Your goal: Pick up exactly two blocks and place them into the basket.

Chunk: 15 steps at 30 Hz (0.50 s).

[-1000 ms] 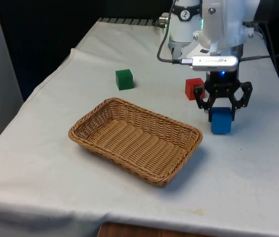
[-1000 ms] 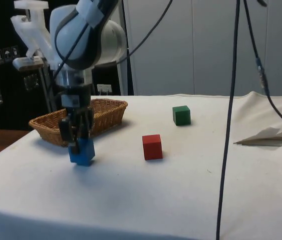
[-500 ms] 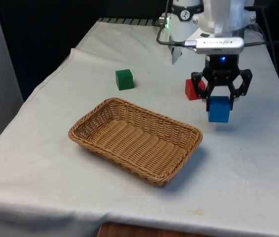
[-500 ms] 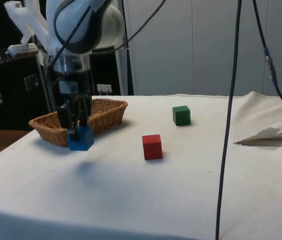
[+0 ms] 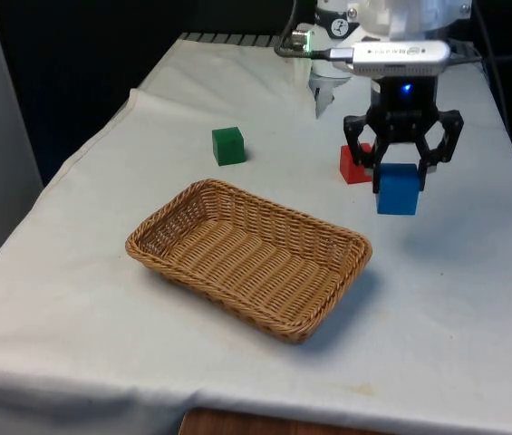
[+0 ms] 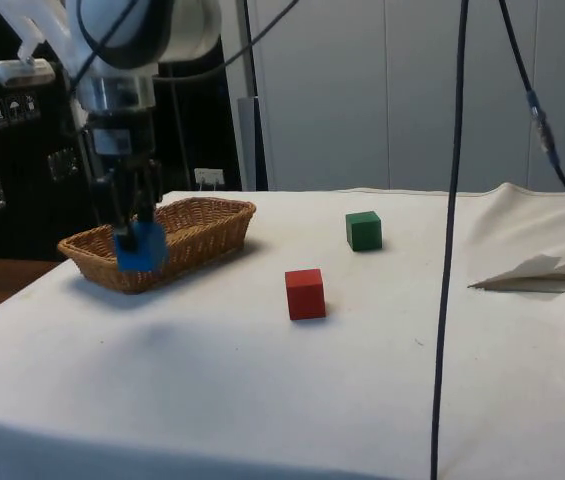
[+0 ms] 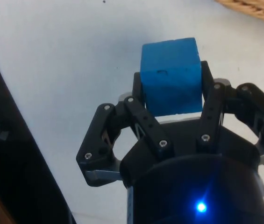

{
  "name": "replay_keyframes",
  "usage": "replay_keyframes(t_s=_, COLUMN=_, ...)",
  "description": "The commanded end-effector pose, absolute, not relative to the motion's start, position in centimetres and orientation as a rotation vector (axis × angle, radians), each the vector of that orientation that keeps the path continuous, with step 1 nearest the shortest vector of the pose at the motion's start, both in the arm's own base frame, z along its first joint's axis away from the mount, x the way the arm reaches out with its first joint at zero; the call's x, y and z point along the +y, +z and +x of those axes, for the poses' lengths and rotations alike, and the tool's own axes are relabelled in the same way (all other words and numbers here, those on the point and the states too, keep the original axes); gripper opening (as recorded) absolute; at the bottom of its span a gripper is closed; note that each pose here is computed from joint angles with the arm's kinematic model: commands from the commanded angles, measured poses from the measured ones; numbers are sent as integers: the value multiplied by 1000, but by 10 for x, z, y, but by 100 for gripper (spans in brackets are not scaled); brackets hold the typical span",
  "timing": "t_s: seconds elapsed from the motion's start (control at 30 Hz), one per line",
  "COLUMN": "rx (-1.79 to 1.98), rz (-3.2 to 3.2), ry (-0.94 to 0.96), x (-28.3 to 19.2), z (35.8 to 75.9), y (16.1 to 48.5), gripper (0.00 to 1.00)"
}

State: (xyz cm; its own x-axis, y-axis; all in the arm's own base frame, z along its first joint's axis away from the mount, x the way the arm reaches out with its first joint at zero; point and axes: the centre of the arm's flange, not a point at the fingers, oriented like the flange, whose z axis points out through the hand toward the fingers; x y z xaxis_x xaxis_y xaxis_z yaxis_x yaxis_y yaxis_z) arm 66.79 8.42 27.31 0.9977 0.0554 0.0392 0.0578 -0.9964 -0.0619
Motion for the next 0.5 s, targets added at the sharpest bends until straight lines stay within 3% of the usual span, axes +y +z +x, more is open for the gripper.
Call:
replay_keyframes(t_s=0.0, rx=-88, rz=-3080, ry=-43, x=83, z=671, y=277, gripper=2)
replay_keyframes(t_s=0.47, rx=-85, rz=-3079, ry=-44, x=76, z=698, y=314, gripper=2)
